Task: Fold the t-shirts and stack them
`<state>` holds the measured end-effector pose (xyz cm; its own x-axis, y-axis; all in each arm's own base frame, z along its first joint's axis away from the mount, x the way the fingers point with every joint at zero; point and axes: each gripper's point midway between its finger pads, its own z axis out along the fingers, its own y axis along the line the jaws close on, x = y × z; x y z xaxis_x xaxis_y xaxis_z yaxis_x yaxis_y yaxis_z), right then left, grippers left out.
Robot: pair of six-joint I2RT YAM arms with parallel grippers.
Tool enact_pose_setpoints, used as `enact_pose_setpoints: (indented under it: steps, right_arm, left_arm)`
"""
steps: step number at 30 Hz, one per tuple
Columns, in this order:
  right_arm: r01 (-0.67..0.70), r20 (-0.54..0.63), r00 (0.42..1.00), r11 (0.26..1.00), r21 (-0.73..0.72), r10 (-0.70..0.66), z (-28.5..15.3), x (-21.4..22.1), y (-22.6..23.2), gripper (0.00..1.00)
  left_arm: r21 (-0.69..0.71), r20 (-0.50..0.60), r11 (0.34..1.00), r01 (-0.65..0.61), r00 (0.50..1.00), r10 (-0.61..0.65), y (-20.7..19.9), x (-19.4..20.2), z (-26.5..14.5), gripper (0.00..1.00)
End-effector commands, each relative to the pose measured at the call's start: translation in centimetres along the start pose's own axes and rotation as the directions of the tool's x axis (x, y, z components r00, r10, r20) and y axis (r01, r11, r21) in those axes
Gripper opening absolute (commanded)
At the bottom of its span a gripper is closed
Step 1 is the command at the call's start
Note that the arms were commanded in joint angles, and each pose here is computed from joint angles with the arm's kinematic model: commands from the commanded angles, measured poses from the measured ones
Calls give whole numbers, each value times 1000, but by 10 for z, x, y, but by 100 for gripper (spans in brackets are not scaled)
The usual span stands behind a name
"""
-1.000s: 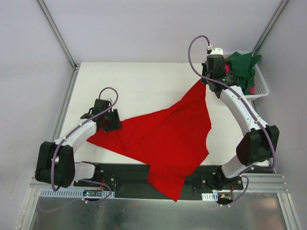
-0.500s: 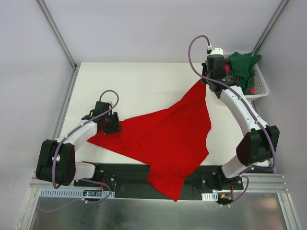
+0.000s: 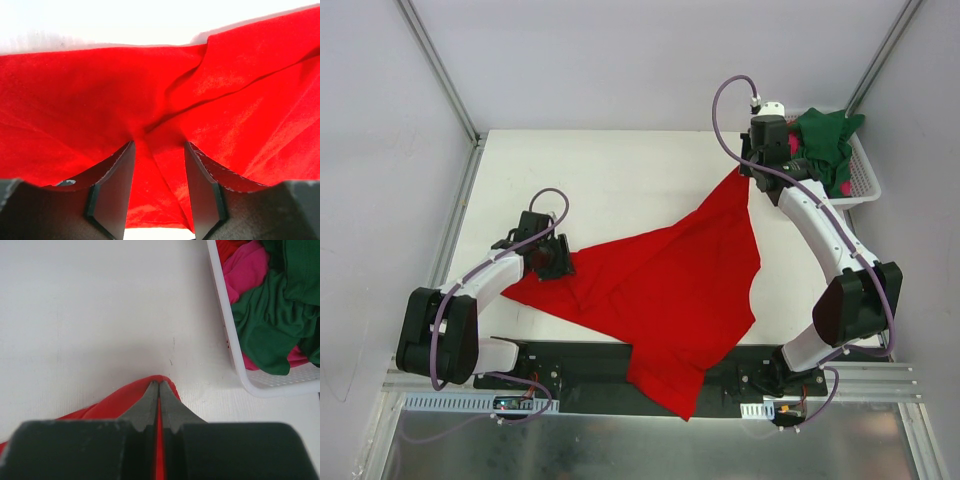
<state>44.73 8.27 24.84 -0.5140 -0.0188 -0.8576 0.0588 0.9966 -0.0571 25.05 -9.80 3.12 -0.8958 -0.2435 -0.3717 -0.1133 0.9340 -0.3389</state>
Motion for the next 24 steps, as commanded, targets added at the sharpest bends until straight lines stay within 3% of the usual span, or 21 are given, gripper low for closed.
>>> enact_pose_setpoints:
  steps: [1,13,15,21,24]
  right_arm:
    - [-24,66,998,1000,-5,24,-17,-21,-4,1]
    - [-20,58,998,1000,3,20,-17,-16,-6,1]
    - [-19,60,998,1000,4,19,-17,-17,-6,1]
    - [-20,60,998,1000,3,20,-17,-16,-6,1]
    - [-19,56,998,1000,4,19,-17,-15,-6,1]
  left_arm:
    - [34,10,999,-8,1000,8,-7,-2,0,43]
    - [32,1,999,-8,1000,8,-6,2,4,39]
    - [32,-4,999,-7,1000,7,-6,4,5,34]
    - [43,-7,999,-5,1000,6,-8,4,5,6]
    - [42,-8,999,-8,1000,9,-7,5,6,0]
